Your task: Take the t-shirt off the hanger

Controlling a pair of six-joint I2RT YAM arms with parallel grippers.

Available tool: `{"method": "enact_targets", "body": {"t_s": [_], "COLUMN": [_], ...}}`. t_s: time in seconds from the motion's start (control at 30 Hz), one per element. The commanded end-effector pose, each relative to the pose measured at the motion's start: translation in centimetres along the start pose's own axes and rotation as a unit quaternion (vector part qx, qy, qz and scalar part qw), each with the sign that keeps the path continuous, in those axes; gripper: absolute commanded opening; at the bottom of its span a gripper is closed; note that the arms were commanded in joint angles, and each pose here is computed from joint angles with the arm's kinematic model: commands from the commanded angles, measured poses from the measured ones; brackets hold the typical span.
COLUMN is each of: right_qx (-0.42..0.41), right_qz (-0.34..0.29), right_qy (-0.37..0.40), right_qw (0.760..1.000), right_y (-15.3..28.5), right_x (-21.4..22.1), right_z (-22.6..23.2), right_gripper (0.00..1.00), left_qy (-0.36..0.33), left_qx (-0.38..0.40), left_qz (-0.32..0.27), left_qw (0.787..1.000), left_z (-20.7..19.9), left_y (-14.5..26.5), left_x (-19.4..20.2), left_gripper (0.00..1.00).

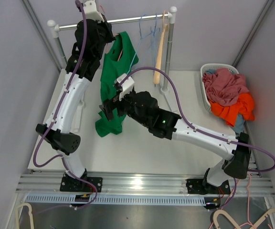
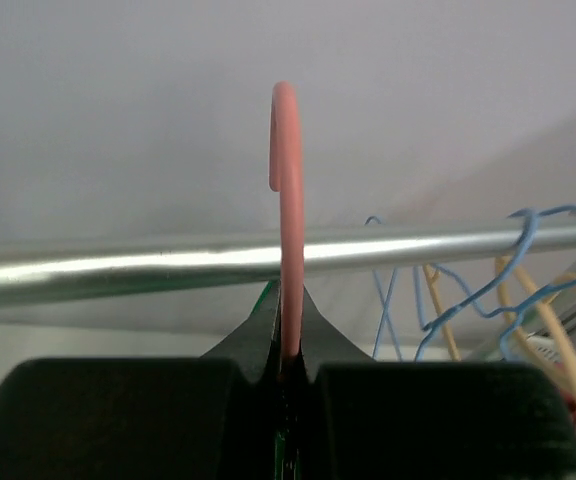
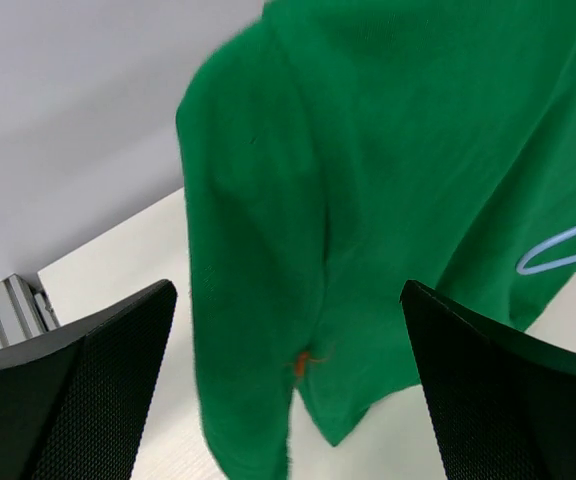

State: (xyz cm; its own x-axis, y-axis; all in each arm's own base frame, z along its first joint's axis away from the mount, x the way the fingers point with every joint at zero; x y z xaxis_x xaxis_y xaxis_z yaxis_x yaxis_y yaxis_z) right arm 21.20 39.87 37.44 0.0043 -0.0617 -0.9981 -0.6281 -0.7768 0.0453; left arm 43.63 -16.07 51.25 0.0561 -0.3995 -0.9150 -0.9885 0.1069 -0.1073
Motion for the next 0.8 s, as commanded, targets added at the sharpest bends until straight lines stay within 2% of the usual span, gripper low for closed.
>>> {"method": "enact_targets", "body": {"t_s": [0.0, 0.37, 0.4, 0.77], "right_qx": [0.016, -0.032, -0.033, -0.019], "right_qz": [-0.028, -0.034, -0.015, 0.003], "right_qy": [0.005, 0.002, 0.005, 0.001], "right_qw": [0.999, 0.999, 0.999, 1.0], "right_y": [1.2, 3.3, 3.5, 4.3], "right_x": [-2.2, -2.6, -1.8, -0.2], "right_z": [-0.7, 1.1, 1.4, 1.6], "right_gripper": [0.99, 1.0, 0.99, 0.99], "left_qy": [-0.009, -0.012, -0.009, -0.035], "left_qx": [-0.035, -0.016, -0.018, -0.02], "left_qz": [0.039, 0.007, -0.007, -0.03], "left_qw": [0.999, 1.0, 1.0, 0.999], "left_z": [0.3, -2.5, -2.7, -3.5], "left_y": [2.1, 6.0, 6.5, 7.0], "left_x": [0.5, -1.8, -3.0, -4.5], "left_gripper": [0.01, 0.01, 0.01, 0.01]}}
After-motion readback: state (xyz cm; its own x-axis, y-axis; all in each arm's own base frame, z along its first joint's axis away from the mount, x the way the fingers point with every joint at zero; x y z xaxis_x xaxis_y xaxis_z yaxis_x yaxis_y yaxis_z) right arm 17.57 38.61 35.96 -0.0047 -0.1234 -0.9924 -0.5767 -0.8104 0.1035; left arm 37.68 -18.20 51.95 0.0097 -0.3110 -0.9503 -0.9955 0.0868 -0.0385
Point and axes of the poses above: each gripper's point midway between its finger pads, its own y axis back along the fingers, its own z axis along the line the jaws close on, x = y × z, the point moved 6 cm from there along y, back along the fingers, and after that the axes turned 7 degrees about y, right-handed, at the moved point
